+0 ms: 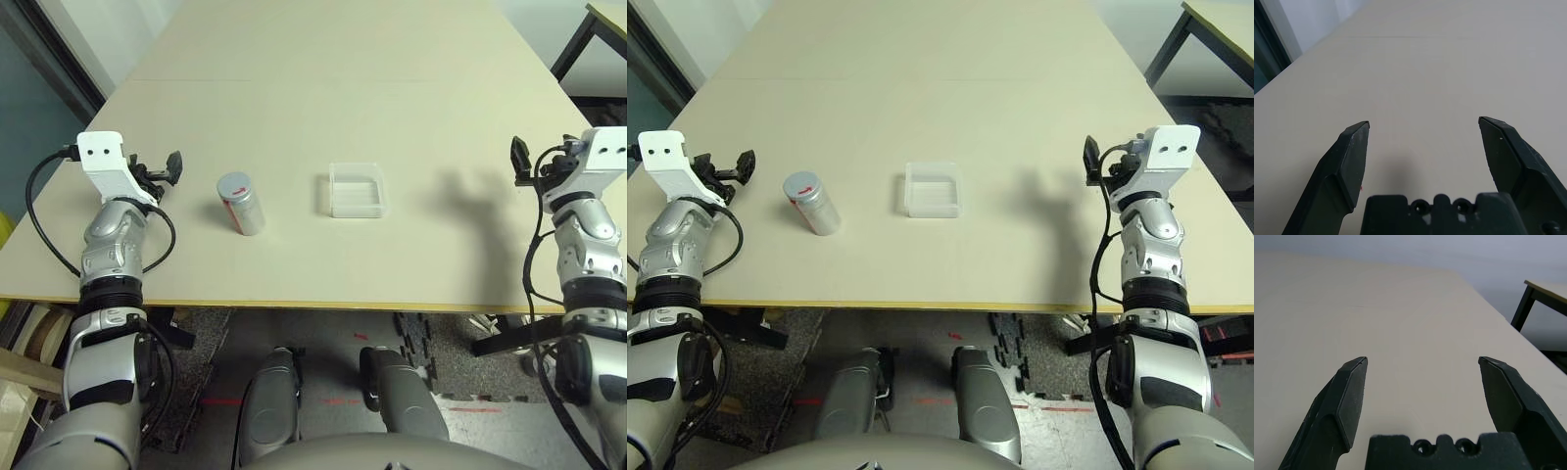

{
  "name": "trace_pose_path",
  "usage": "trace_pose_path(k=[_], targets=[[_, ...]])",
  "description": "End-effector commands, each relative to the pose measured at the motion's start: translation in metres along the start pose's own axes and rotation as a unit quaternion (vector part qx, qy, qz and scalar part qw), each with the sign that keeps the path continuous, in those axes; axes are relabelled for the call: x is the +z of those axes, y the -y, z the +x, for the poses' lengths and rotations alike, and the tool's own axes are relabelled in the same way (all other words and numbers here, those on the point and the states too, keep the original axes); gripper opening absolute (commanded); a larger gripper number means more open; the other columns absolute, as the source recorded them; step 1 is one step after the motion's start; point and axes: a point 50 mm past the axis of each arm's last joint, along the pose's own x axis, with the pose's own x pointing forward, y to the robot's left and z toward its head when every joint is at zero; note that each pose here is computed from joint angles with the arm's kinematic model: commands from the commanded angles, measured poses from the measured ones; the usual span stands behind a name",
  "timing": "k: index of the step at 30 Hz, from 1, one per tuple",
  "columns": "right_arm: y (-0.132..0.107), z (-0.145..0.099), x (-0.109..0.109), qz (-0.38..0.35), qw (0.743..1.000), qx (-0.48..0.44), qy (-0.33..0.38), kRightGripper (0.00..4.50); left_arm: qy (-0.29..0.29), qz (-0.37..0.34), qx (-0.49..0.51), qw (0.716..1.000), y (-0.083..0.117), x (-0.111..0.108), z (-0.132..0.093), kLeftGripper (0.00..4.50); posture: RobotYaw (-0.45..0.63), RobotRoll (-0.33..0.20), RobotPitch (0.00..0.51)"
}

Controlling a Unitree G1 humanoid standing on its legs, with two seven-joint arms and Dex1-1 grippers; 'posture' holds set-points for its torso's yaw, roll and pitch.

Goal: Pour the medicine from the bottle into the box.

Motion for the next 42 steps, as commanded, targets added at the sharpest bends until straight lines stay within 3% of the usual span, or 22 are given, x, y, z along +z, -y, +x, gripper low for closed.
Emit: trace_pose_path(k=[1, 10, 15, 19, 24, 29, 36, 38, 42], targets=[[-0.002, -0.001, 0.000, 0.007, 1.000, 0.001, 0.001, 4.50, -0.005, 0.006, -0.001, 1.000, -0.001, -0.002, -0.001, 4.48, -0.04, 0.000, 0.139], [-0.013, 0.002, 0.000, 0.019, 0.999, 0.030, 0.001, 4.50, -0.002, 0.009, -0.002, 1.000, -0.006, 0.003, -0.002, 4.48, -0.02, 0.000, 0.140], [-0.030, 0.005, 0.008, 0.040, 0.992, 0.122, 0.014, 4.50, -0.010, 0.011, -0.021, 1.000, -0.006, 0.002, -0.004, 4.48, -0.01, 0.000, 0.127], [-0.053, 0.002, 0.018, 0.056, 0.969, 0.238, 0.024, 4.50, -0.009, 0.011, -0.037, 0.999, -0.009, 0.006, -0.006, 4.48, -0.01, 0.000, 0.121], [-0.077, -0.005, 0.035, 0.073, 0.925, 0.370, 0.036, 4.50, -0.012, 0.006, -0.059, 0.998, -0.013, 0.010, -0.010, 4.48, -0.01, 0.000, 0.122], [-0.103, -0.027, 0.048, 0.075, 0.845, 0.529, 0.029, 4.50, -0.019, 0.003, -0.095, 0.995, -0.010, 0.012, -0.014, 4.48, -0.01, 0.000, 0.120], [-0.122, -0.046, 0.052, 0.054, 0.765, 0.642, 0.015, 4.50, -0.013, -0.003, -0.139, 0.990, -0.003, 0.017, -0.023, 4.48, 0.01, 0.000, 0.121], [-0.128, -0.050, 0.051, 0.045, 0.749, 0.661, 0.011, 4.50, -0.010, -0.008, -0.165, 0.986, 0.001, 0.019, -0.028, 4.48, 0.01, 0.000, 0.121], [-0.133, -0.048, 0.047, 0.039, 0.746, 0.665, 0.011, 4.50, 0.002, -0.013, -0.193, 0.981, 0.005, 0.020, -0.041, 4.48, 0.03, 0.000, 0.123]])
